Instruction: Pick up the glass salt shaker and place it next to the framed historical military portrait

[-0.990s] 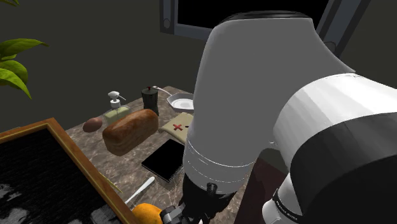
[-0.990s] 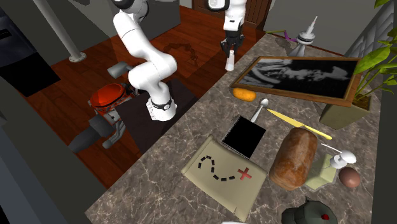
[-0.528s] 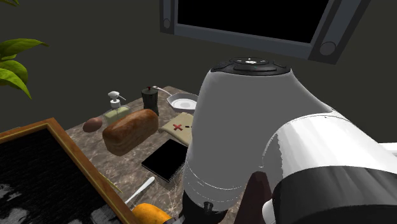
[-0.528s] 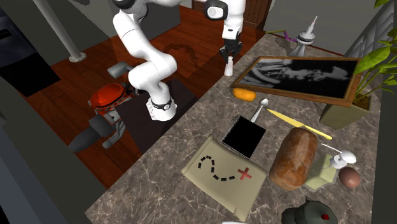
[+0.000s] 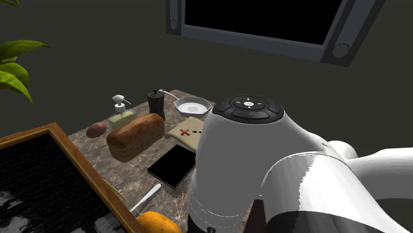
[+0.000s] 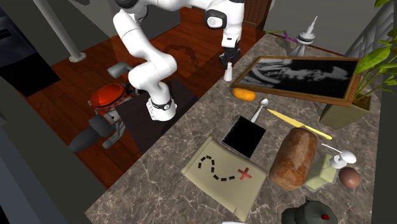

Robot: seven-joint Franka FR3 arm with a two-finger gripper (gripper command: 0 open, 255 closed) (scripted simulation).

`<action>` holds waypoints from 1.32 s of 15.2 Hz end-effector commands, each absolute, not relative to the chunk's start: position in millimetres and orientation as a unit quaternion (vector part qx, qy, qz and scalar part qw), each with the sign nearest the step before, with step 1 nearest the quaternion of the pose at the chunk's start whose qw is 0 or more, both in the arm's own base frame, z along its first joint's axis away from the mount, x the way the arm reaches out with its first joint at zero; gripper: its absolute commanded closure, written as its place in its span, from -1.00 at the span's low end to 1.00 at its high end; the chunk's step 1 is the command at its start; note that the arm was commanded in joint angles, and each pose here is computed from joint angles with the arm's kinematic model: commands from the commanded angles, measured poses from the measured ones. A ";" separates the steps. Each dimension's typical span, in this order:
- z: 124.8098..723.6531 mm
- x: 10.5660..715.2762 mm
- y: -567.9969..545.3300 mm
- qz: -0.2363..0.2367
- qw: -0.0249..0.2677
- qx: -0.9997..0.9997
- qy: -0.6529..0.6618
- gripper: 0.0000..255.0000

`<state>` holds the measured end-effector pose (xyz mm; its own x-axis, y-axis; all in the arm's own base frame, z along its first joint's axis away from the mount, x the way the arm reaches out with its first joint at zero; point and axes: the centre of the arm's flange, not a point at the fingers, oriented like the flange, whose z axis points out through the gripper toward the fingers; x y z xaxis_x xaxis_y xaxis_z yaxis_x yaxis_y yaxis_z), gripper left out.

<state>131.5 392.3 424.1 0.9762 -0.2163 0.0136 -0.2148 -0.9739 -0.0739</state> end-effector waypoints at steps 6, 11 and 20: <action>385.7 131.0 391.5 -0.011 0.036 -0.993 0.109 1.00; 358.9 131.0 391.5 -0.011 0.036 -0.993 0.109 1.00; 358.8 130.8 391.6 -0.011 0.036 -0.993 0.109 -1.00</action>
<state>130.8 391.8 359.4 0.9763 -0.2161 0.0141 -0.2145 -0.9738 -0.0753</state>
